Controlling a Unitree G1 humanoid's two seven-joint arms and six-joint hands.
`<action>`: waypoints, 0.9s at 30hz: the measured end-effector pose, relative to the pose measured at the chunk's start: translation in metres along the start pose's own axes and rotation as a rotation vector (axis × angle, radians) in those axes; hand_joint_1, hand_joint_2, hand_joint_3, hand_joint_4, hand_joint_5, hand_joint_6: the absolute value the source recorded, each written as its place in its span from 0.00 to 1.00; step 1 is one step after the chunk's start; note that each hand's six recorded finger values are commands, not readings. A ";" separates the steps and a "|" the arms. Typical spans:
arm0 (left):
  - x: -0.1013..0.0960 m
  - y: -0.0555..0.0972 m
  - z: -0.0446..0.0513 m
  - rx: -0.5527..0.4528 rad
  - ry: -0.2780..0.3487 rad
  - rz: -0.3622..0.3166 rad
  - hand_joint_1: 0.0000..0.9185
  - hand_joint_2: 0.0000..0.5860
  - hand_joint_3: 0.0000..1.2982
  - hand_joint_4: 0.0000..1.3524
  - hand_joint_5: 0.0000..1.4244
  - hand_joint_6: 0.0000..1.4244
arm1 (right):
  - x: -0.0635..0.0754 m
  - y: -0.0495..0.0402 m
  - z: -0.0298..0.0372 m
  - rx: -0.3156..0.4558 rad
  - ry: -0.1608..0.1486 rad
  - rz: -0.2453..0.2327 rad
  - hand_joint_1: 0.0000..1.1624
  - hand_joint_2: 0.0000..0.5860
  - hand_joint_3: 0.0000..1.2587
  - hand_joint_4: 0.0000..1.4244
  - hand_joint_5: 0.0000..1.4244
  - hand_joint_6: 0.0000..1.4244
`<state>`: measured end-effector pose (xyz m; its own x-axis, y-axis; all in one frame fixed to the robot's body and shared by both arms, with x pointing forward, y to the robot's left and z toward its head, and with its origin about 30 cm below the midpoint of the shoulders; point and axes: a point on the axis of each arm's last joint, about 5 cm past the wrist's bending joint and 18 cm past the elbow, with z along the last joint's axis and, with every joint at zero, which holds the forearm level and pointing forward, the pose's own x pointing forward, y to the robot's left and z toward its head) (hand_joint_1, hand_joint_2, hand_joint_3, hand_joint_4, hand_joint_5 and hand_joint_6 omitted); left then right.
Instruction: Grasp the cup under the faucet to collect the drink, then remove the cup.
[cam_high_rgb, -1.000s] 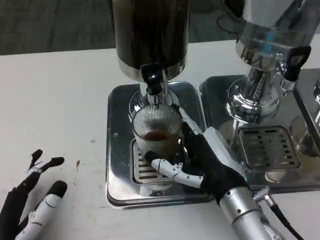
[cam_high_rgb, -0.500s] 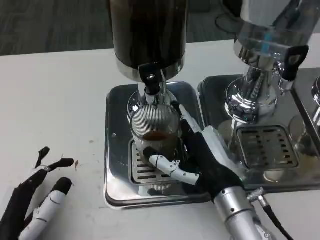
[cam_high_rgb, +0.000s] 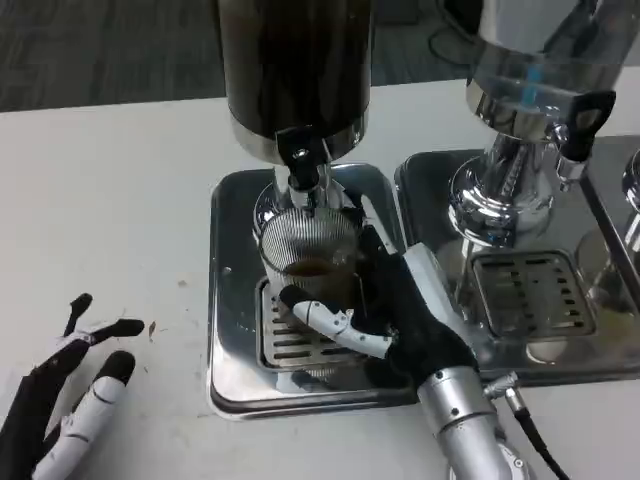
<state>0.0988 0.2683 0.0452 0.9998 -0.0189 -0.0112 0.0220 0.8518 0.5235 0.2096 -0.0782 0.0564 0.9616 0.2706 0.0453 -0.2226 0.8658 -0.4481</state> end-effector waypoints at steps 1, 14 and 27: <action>0.000 0.000 -0.0001 0.000 0.001 0.000 0.00 0.35 0.28 0.00 0.08 0.00 | 0.000 0.0000 -0.0007 0.014 -0.001 -0.002 0.60 0.30 0.00 0.09 0.16 0.24; -0.007 0.002 -0.0022 0.003 0.023 0.015 0.00 0.36 0.29 0.00 0.08 0.00 | 0.004 0.0054 0.0002 0.014 -0.021 0.001 0.70 0.30 0.12 0.18 0.26 0.37; -0.007 0.008 -0.0015 0.011 0.019 0.036 0.00 0.36 0.30 0.01 0.08 0.00 | 0.007 0.0195 0.0044 0.036 -0.031 -0.041 0.77 0.31 0.22 0.24 0.33 0.44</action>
<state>0.0915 0.2758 0.0481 0.9997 0.0216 -0.0087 -0.0137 0.8461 0.5328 0.2114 -0.0575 0.0519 0.9647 0.2473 0.0909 -0.1895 0.8909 -0.4127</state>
